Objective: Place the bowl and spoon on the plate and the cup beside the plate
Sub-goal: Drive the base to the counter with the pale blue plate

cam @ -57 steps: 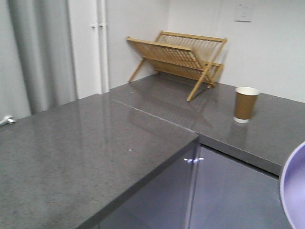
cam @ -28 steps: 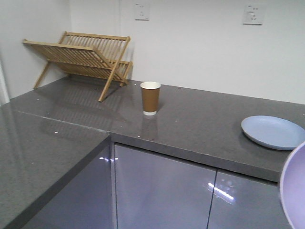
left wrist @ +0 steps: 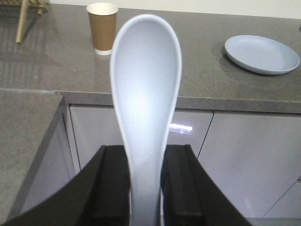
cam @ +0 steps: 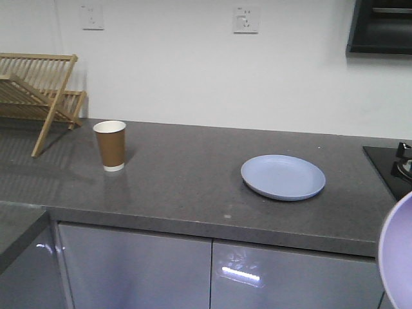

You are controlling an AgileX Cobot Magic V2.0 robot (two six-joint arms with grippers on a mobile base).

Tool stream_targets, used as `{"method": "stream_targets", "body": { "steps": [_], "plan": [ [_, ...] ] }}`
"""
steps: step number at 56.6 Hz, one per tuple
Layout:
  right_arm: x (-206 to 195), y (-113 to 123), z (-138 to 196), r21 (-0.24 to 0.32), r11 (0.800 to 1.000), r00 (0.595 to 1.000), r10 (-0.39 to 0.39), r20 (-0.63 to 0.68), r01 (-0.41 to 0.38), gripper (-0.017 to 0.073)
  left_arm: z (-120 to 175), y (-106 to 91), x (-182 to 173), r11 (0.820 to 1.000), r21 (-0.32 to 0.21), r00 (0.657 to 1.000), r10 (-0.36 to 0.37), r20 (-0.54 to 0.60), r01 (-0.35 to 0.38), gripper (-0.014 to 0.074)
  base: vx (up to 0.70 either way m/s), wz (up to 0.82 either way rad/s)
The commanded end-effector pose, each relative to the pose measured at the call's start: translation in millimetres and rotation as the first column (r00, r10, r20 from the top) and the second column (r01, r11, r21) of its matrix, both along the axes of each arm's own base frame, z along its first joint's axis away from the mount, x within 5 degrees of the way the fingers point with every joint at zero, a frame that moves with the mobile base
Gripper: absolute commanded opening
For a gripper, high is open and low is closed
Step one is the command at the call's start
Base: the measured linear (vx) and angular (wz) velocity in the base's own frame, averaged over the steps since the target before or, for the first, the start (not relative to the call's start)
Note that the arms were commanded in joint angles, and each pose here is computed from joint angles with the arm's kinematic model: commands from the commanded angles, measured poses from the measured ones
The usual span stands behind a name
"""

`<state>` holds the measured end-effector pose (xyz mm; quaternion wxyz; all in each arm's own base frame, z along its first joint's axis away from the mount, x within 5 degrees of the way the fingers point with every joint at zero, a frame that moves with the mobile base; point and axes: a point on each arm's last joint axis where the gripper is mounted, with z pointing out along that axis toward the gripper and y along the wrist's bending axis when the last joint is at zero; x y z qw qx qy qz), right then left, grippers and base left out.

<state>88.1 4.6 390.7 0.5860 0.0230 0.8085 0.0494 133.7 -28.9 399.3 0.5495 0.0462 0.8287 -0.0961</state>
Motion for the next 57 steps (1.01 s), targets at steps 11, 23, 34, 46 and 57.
{"method": "stream_targets", "body": {
  "steps": [11, 23, 34, 46, 57],
  "plan": [
    [0.8, -1.7, 16.4, -0.004, 1.0, 0.994, -0.02, 0.111, 0.021, -0.0009, 14.7, -1.2, -0.4, 0.999, -0.038, 0.995, -0.001, 0.096, 0.005, -0.0006, 0.22, -0.3],
    [0.8, -1.7, 16.4, -0.004, 1.0, 0.994, -0.02, 0.111, 0.021, -0.0009, 14.7, -1.2, -0.4, 0.999, -0.038, 0.995, -0.001, 0.096, 0.005, -0.0006, 0.29, -0.13],
    [0.8, -1.7, 16.4, -0.004, 1.0, 0.994, -0.02, 0.111, 0.021, -0.0009, 14.7, -1.2, -0.4, 0.999, -0.038, 0.995, -0.001, 0.096, 0.005, -0.0006, 0.37, 0.01],
    [0.8, -1.7, 16.4, -0.004, 1.0, 0.994, -0.02, 0.111, 0.021, -0.0009, 14.7, -1.2, -0.4, 0.999, -0.038, 0.995, -0.001, 0.096, 0.005, -0.0006, 0.38, -0.06],
    [0.8, -1.7, 16.4, -0.004, 1.0, 0.994, -0.02, 0.111, 0.021, -0.0009, 14.7, -1.2, -0.4, 0.999, -0.038, 0.995, -0.001, 0.096, 0.005, -0.0006, 0.34, -0.08]
  ]
}}
